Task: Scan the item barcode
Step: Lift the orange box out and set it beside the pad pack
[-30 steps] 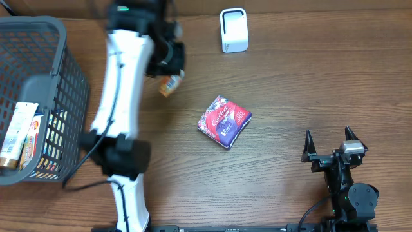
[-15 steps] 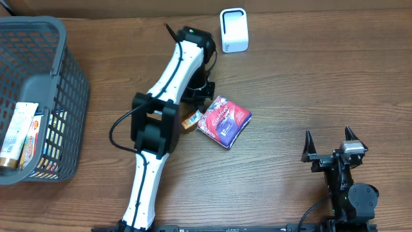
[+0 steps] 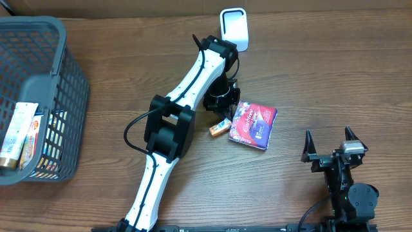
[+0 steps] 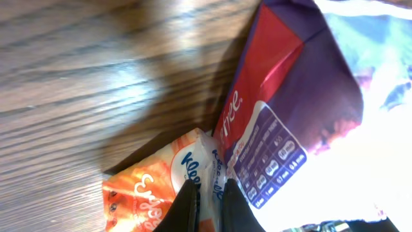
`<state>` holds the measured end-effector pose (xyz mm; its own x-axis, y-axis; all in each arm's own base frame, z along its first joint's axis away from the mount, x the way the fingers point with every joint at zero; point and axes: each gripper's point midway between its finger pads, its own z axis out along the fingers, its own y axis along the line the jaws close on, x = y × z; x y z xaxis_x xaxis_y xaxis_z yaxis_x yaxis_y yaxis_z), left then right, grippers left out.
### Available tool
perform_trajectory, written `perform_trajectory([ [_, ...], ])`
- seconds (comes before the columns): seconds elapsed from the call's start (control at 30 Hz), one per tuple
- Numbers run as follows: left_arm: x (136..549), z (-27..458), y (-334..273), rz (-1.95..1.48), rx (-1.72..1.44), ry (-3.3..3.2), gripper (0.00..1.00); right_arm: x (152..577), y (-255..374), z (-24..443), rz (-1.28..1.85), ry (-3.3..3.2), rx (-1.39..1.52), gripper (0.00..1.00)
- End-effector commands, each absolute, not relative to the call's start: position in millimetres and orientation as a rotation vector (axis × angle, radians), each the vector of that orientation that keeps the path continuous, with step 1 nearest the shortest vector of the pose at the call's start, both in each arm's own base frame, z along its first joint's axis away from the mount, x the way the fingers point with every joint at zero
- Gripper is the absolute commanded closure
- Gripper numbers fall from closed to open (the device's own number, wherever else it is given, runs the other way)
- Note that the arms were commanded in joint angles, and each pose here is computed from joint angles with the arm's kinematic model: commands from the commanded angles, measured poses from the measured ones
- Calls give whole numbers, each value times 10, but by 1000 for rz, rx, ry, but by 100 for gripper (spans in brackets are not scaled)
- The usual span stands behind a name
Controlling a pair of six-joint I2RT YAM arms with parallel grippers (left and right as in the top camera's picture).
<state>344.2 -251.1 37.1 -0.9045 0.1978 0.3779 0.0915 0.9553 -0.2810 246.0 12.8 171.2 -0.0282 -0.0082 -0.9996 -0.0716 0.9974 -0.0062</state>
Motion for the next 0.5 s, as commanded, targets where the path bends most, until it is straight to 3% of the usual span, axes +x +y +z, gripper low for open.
perform_trajectory([
  [0.0,3508,445,-2539,432,-173,-2688,96,2461,129,1701,49,1592,-62,0],
  [0.1,3640,609,-2450,452,-181,-2727,96,2461,129,1701,49,1592,-62,0],
  [0.13,3695,689,-2406,460,-181,-2746,92,2461,129,1701,49,1592,-62,0],
  [0.17,3766,741,-2379,470,-187,-2773,81,2461,129,1701,49,1592,-62,0],
  [0.23,3904,896,-2330,514,-197,-2829,38,2461,129,1701,49,1592,-62,0],
  [0.3,4026,1063,-2271,551,-189,-2886,6,2461,129,1701,48,1592,-62,0],
  [0.33,4077,1146,-2233,566,-184,-2912,1,2461,129,1701,49,1592,-62,0],
  [0.47,4208,1472,-2047,613,-149,-3001,0,2461,129,1701,49,1592,-62,0],
])
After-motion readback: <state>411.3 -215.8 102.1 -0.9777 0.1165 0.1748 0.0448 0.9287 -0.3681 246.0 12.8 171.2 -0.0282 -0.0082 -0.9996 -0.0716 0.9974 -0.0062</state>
